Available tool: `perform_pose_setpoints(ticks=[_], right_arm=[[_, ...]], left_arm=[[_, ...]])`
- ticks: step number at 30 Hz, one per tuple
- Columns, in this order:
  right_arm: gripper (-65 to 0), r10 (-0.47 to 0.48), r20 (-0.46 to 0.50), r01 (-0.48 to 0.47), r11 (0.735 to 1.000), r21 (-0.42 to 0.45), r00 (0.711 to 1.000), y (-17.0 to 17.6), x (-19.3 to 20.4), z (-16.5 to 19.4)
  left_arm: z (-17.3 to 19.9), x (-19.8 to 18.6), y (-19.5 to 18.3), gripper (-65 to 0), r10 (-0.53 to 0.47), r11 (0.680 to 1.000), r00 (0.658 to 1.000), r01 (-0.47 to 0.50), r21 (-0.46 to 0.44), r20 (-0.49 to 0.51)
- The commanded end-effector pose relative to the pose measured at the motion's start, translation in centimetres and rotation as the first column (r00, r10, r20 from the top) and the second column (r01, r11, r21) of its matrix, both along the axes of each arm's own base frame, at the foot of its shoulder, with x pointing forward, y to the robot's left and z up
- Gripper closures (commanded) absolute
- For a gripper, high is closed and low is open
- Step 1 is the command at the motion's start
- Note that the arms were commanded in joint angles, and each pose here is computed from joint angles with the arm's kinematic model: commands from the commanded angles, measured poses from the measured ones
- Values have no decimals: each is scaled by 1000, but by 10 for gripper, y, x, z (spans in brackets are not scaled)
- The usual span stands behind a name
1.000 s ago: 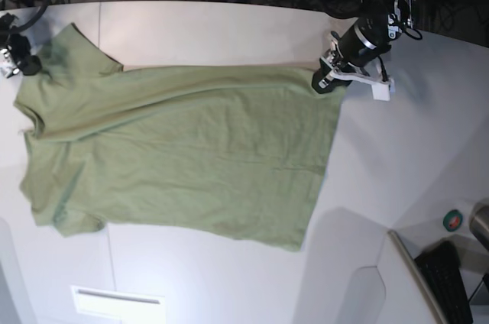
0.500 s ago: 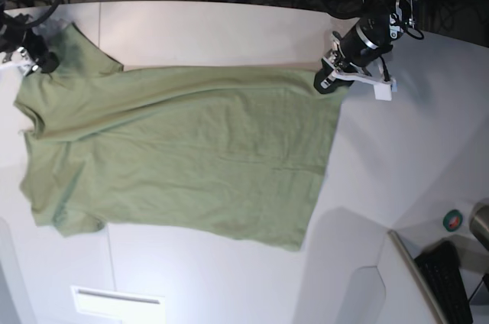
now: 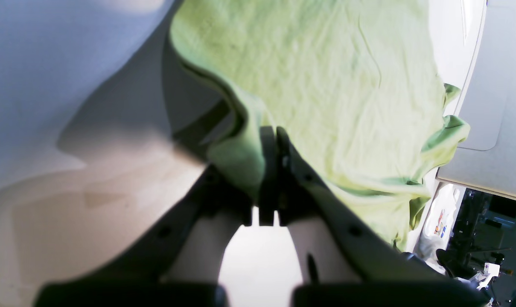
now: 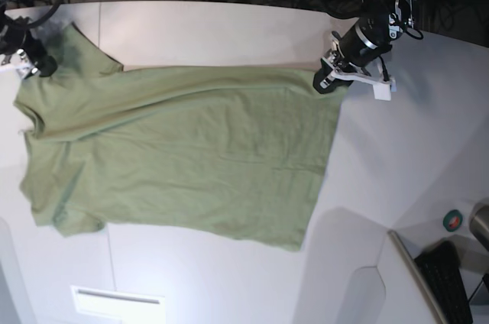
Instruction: Layout the t-shirt on the table in an organized manner, then fold the t-shirt properly
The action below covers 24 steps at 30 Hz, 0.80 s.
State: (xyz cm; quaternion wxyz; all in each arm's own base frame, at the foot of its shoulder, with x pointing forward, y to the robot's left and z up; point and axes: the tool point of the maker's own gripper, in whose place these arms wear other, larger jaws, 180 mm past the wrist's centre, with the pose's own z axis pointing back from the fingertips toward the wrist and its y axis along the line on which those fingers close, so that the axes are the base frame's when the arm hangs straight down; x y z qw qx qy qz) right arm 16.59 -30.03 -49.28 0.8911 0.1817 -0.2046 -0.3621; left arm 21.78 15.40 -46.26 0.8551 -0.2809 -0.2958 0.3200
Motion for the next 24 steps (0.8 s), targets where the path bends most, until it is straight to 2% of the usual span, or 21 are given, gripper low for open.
perform_pose_setpoints(ticks=[1,3,5,6,13,18,20,24], right_arm=[[-314,-7,29,8,1000,-26,1000,-11,5,8],[-198,-10,30,11,1000,-28,1000,-12,4,8],[-42,-11,30,12,999,-30,999,-13,4,8],[0,-9,28,10,1000,-30,1000,-13,4,8],[0,29,-14,-29,999,-23,999,-10,-9,11],[0,79,-22,-81,993,-85,997,-15,-17,29],[0,88,-14,-88,992,-92,996,-16,-11,32],[0,102,54,-94,986,-137,993,-32,27,52]], left_arm=[[10,8,2,0,-1,1000,999,1,2,42],[10,7,2,0,-1,1000,999,1,2,41],[9,7,2,0,-1,1000,999,1,2,39],[9,6,2,0,-1,1000,999,1,2,37],[16,6,1,0,-11,1000,998,10,11,55],[42,13,6,0,-70,996,990,62,69,120],[42,13,-2,0,-115,992,986,106,74,118],[44,31,-25,0,-186,982,973,178,68,140]])
